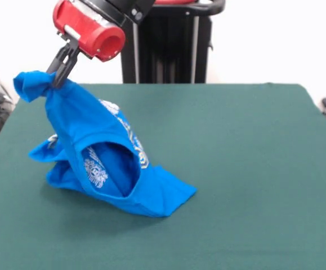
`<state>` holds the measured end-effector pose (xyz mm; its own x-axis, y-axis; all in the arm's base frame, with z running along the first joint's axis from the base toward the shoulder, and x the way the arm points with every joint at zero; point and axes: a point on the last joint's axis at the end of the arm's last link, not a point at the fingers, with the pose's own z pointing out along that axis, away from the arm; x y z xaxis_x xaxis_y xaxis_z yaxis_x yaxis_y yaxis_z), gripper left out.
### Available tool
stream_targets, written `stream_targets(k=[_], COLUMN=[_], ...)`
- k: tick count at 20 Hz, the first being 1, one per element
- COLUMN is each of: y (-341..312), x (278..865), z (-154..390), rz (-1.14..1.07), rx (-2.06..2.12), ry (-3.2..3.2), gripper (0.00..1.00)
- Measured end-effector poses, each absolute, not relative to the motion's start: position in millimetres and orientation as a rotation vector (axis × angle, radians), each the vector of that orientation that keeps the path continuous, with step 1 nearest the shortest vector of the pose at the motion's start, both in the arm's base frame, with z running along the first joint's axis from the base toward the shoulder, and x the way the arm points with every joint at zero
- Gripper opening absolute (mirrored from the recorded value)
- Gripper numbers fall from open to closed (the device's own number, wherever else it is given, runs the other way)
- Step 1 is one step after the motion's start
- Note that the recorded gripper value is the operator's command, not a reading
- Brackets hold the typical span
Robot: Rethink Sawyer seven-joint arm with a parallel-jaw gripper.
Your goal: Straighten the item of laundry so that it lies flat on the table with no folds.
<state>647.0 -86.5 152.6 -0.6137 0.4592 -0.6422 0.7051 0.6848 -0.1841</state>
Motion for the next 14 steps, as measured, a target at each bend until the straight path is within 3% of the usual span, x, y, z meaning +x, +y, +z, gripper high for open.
stream_targets(k=[14], y=[-71.6], x=[695.4], z=[148.2], rz=[-0.463], rx=[0.765], ry=[2.259], gripper=[0.0])
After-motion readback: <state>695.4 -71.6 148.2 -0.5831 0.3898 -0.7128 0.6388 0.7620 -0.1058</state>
